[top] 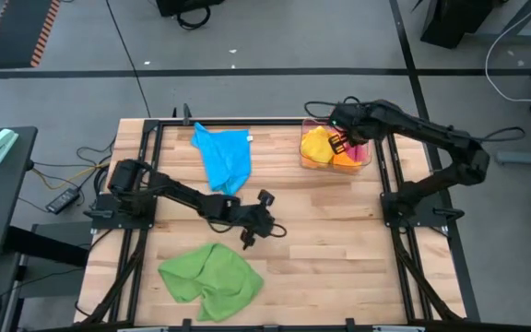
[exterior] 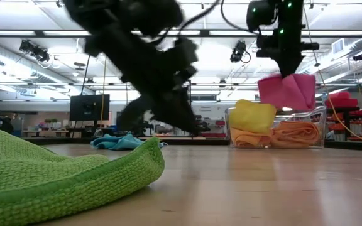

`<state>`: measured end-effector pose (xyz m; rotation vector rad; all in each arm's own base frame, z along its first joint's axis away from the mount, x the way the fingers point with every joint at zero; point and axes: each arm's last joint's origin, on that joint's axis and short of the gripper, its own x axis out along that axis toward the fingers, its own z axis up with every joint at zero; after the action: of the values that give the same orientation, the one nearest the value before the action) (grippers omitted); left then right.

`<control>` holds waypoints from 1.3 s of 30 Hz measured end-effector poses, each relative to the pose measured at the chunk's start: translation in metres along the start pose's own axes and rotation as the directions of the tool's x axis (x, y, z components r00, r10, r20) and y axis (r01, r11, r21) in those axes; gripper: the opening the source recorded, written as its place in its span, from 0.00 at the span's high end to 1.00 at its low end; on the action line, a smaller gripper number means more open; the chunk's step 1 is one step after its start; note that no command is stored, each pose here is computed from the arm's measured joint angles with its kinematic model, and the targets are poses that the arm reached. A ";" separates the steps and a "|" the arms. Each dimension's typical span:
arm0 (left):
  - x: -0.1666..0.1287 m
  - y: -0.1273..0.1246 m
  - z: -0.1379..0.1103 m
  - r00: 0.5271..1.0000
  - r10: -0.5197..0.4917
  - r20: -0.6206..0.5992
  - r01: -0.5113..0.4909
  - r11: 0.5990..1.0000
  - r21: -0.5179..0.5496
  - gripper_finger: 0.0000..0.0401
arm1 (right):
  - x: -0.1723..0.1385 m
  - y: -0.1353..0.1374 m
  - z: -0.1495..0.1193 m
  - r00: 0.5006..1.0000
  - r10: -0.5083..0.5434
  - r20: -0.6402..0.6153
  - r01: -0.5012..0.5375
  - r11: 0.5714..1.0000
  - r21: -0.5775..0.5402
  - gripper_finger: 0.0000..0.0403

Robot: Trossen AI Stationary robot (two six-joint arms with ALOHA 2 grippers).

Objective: Fold microfiber towels
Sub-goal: Stack the folded pink microfiber cloth on top of the folded orange microfiber cloth

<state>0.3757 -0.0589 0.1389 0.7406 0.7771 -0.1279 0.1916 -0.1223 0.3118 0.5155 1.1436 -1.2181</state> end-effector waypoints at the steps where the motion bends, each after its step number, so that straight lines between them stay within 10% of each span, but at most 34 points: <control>1: -0.006 -0.002 -0.004 1.000 0.004 0.011 -0.004 1.000 -0.004 0.96 | 0.003 0.000 0.002 1.000 0.009 -0.029 -0.008 1.000 0.017 0.96; 20: -0.088 -0.025 -0.040 0.979 -0.031 0.201 0.051 0.994 -0.093 0.98 | 0.030 -0.015 0.009 0.952 0.024 -0.304 0.110 0.903 0.416 0.96; 39: -0.099 -0.044 -0.036 0.955 -0.123 0.269 0.176 0.967 -0.183 0.94 | 0.050 -0.027 0.021 0.939 -0.010 -0.343 0.180 0.865 0.468 0.96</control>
<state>0.2668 -0.0841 0.1642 0.4570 0.5874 -0.2719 0.1717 -0.1711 0.2827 1.0979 1.1397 -1.5646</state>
